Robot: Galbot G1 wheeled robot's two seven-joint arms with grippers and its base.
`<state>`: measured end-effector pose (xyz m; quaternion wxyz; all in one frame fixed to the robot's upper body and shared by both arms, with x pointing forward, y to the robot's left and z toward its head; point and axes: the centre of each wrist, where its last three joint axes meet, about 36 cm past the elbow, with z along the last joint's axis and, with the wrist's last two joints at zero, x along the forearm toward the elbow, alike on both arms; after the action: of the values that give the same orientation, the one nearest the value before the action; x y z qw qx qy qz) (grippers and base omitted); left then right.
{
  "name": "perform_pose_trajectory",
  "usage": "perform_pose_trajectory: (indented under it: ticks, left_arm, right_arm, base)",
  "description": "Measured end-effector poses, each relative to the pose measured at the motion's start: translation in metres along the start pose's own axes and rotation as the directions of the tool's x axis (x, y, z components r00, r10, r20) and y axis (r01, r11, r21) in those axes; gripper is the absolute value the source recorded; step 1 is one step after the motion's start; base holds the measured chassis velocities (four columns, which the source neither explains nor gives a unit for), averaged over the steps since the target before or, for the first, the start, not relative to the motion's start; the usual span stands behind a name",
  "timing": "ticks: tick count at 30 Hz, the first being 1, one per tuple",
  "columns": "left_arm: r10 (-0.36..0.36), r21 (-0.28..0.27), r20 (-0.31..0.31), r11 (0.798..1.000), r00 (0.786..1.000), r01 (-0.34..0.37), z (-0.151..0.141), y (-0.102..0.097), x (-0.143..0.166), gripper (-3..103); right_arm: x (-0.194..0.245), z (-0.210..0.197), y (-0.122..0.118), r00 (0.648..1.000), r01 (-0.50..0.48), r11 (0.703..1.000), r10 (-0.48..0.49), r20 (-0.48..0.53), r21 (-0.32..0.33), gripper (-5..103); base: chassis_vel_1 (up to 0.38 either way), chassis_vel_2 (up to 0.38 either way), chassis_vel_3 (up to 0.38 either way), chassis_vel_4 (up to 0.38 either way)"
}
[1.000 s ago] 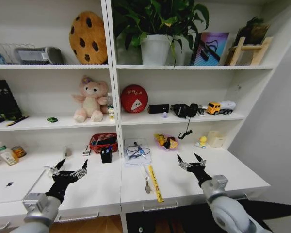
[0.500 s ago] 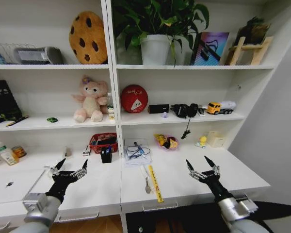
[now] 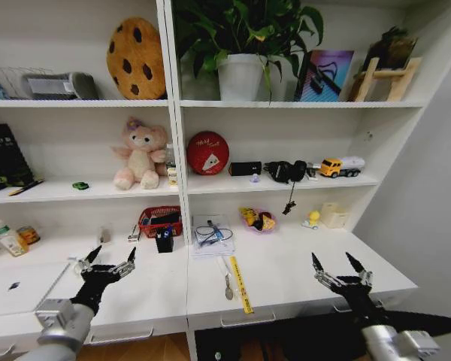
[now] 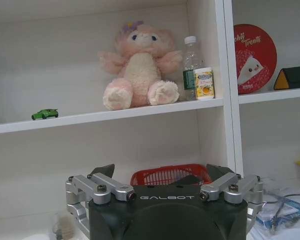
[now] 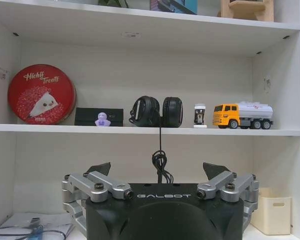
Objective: Organize the objects on the table.
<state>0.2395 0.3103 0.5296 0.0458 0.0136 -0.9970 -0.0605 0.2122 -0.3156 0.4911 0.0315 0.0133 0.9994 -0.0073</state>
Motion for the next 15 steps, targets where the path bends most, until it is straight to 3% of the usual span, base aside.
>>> perform_pose_trajectory:
  ticks: [15]
  left_arm:
    - [0.0,0.0,0.0,1.0,1.0,0.0,0.0,0.0,0.0,100]
  right_arm:
    - [-0.0014,-0.0013,0.0019,1.0,0.003,1.0,-0.003,-0.005,-0.004,100]
  base:
    - [0.0,0.0,0.0,0.0]
